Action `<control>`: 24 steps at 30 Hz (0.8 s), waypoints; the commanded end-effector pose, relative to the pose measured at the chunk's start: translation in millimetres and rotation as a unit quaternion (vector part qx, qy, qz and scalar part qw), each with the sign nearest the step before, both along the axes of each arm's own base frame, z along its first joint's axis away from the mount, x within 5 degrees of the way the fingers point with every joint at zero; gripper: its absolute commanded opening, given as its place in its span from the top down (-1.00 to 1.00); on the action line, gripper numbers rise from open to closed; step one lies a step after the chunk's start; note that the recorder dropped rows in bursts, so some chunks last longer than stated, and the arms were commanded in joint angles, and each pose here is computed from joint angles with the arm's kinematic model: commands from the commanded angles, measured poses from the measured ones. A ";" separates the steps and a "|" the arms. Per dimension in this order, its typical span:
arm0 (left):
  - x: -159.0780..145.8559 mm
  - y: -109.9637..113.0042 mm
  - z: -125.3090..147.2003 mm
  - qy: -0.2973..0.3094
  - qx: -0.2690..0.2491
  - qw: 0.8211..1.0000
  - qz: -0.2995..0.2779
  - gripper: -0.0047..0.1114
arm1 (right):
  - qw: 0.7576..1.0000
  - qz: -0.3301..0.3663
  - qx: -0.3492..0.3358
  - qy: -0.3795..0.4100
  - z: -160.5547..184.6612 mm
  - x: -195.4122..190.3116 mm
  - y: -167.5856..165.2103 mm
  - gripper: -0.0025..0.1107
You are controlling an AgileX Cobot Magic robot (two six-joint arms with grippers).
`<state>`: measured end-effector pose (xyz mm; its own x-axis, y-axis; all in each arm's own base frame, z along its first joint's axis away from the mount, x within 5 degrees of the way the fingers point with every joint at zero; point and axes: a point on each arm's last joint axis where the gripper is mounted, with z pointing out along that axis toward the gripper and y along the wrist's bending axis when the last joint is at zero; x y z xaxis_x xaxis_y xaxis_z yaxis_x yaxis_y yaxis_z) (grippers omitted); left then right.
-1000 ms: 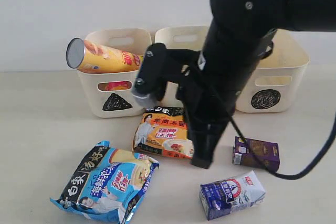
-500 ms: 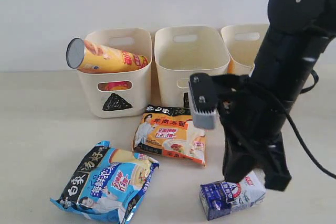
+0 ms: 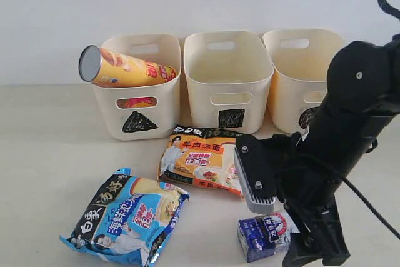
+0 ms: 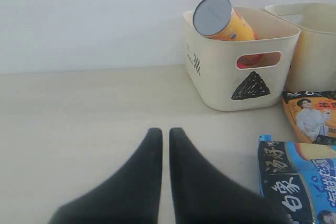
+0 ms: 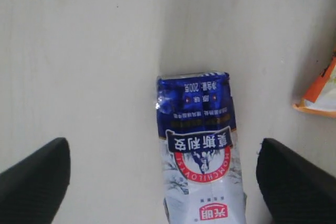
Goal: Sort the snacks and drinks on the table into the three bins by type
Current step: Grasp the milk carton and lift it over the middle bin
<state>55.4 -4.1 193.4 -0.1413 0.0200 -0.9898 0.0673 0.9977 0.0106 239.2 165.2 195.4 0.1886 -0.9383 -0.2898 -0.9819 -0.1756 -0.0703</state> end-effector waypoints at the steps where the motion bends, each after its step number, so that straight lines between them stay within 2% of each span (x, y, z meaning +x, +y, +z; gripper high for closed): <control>1: -0.1 -0.2 -1.2 0.001 -0.003 1.000 0.000 0.84 | 1.000 0.007 0.004 -0.017 -2.4 0.0 -2.7 -0.57; 5: -0.1 -0.2 -1.2 0.001 -0.003 1.000 0.000 0.84 | 1.000 -0.001 0.009 -0.026 -5.0 3.5 -1.1 -0.57; 9: -0.1 -0.2 -1.2 0.001 -0.003 1.000 0.000 0.84 | 1.000 -0.002 -0.008 0.002 -26.7 7.8 1.3 -0.57; 17: -0.1 -0.2 -1.2 0.001 -0.003 1.000 0.000 0.84 | 1.000 -0.004 -0.024 0.006 -57.8 17.9 4.5 -0.53; 19: -0.1 -0.2 -1.2 0.001 -0.003 1.000 0.000 0.84 | 1.000 0.005 -0.022 -0.008 -59.2 20.5 5.2 -0.30; 21: -0.1 -0.2 -1.2 0.001 -0.003 1.000 0.000 0.84 | 0.999 0.030 -0.019 -0.032 -54.8 22.2 5.2 0.57; 22: -0.1 -0.2 -1.2 0.001 -0.003 1.000 0.000 0.84 | 0.998 0.046 -0.015 -0.050 -48.3 22.4 5.1 0.92; 24: -0.1 -0.2 -1.2 0.001 -0.003 1.000 0.000 0.84 | 0.996 0.058 -0.006 -0.063 -35.5 19.7 4.3 0.94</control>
<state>55.4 -4.1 193.4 -0.1413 0.0200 -0.9898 0.0673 0.9977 0.0106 260.4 171.9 145.2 0.2889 -0.9261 -0.2428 -0.9548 -0.2603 -0.1435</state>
